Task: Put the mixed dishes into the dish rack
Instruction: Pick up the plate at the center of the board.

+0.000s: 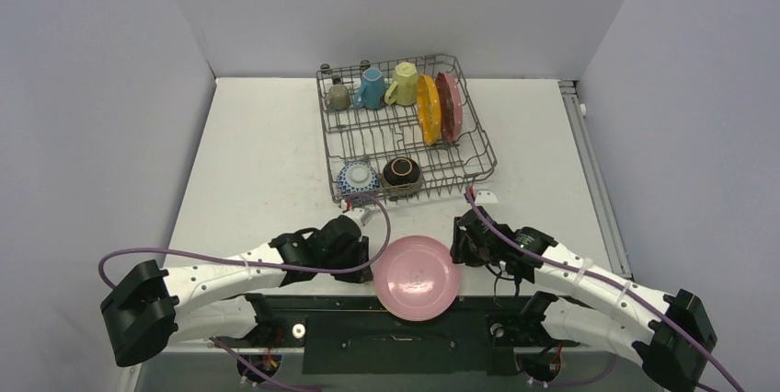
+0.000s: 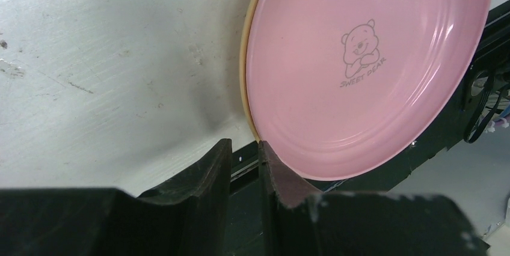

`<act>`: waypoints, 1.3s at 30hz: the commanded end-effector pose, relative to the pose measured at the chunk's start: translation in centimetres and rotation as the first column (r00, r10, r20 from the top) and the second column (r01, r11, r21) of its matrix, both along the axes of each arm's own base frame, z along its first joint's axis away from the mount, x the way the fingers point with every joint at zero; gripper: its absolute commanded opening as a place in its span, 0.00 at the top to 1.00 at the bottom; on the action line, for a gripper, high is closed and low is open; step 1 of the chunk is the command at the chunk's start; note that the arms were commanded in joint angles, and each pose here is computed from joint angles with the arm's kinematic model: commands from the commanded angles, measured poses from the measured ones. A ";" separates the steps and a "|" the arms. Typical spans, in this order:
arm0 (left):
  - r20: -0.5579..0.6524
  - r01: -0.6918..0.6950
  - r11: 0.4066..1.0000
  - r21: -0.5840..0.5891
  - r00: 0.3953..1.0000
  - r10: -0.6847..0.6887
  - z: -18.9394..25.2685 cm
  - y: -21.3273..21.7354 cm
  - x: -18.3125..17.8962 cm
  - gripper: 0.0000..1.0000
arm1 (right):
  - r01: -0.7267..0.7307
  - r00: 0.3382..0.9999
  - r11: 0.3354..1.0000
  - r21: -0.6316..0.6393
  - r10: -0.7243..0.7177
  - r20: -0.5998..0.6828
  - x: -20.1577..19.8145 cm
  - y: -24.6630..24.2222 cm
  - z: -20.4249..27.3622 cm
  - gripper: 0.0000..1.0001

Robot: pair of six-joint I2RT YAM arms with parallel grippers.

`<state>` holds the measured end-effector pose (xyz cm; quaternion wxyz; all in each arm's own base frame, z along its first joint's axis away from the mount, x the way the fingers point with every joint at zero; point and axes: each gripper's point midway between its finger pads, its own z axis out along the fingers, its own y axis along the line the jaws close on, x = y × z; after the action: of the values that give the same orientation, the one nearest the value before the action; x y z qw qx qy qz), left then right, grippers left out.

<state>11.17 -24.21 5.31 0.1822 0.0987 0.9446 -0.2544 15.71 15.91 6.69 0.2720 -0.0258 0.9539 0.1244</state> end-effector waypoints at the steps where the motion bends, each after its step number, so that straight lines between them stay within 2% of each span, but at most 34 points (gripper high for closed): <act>1: 0.015 0.001 0.999 -0.051 1.000 0.000 0.3 -1.4 0.4 0.81 | 0.025 0.999 1.000 0.001 -0.025 0.035 0.7 0.2 0.0 0.64; 27: 0.002 0.032 0.999 -0.024 0.999 -0.032 -0.8 -2.6 0.5 0.83 | 0.028 1.000 0.999 -0.043 -0.027 0.003 -0.1 -0.6 -2.0 0.66; 39: -0.005 0.038 0.999 -0.008 0.999 -0.038 -1.5 -2.6 0.4 0.83 | 0.016 1.000 1.000 -0.025 -0.017 -0.018 -0.6 -0.2 -2.7 0.80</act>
<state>11.09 -25.67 3.06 0.1649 0.1071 0.9483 -0.2493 14.83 15.42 4.17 0.2575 -0.0245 0.9600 0.1076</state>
